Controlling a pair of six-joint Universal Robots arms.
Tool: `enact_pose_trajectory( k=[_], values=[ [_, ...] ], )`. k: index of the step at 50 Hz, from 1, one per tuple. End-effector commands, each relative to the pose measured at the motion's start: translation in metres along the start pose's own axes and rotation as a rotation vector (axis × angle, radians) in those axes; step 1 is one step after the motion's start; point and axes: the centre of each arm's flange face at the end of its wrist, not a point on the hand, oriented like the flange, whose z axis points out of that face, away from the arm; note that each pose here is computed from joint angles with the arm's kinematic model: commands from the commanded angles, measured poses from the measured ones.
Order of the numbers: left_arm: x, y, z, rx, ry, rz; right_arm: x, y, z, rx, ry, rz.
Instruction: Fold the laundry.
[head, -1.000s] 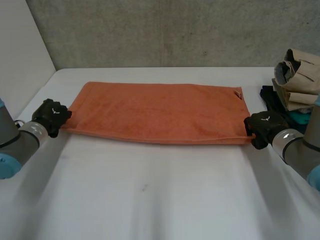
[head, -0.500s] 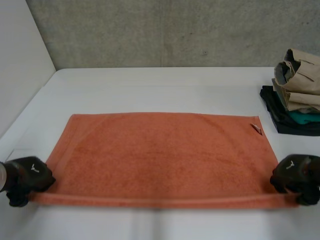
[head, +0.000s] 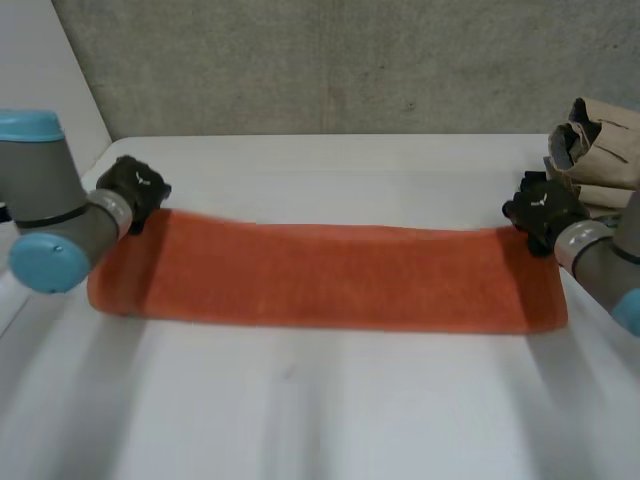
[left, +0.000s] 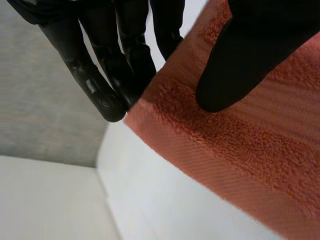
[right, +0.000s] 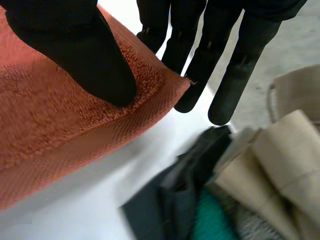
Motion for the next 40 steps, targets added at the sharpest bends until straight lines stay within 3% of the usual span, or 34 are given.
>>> enact_pose_trajectory(
  k=[1,10,16,24,29,34,40],
  values=[
    [0.003,-0.006,0.033,0.017,-0.099,-0.005,0.001,-0.001,0.037,0.061,0.116,-0.017],
    [0.016,-0.014,0.049,0.042,-0.129,-0.011,-0.007,0.004,0.063,0.057,0.159,-0.02],
    [0.019,-0.031,0.047,0.106,-0.147,-0.027,-0.01,-0.003,0.06,0.039,0.178,0.008],
    [0.005,-0.038,0.028,0.116,-0.173,-0.12,0.01,-0.028,0.02,0.06,0.139,0.245],
    [0.001,-0.038,0.004,0.109,-0.138,-0.187,0.006,-0.028,-0.027,-0.051,-0.049,0.372],
    [0.002,-0.042,-0.019,0.154,-0.065,-0.29,-0.008,-0.004,-0.064,-0.217,-0.215,0.401],
    [0.007,-0.047,-0.034,0.199,0.002,-0.401,-0.013,0.021,-0.07,-0.253,-0.189,0.358]
  ],
)
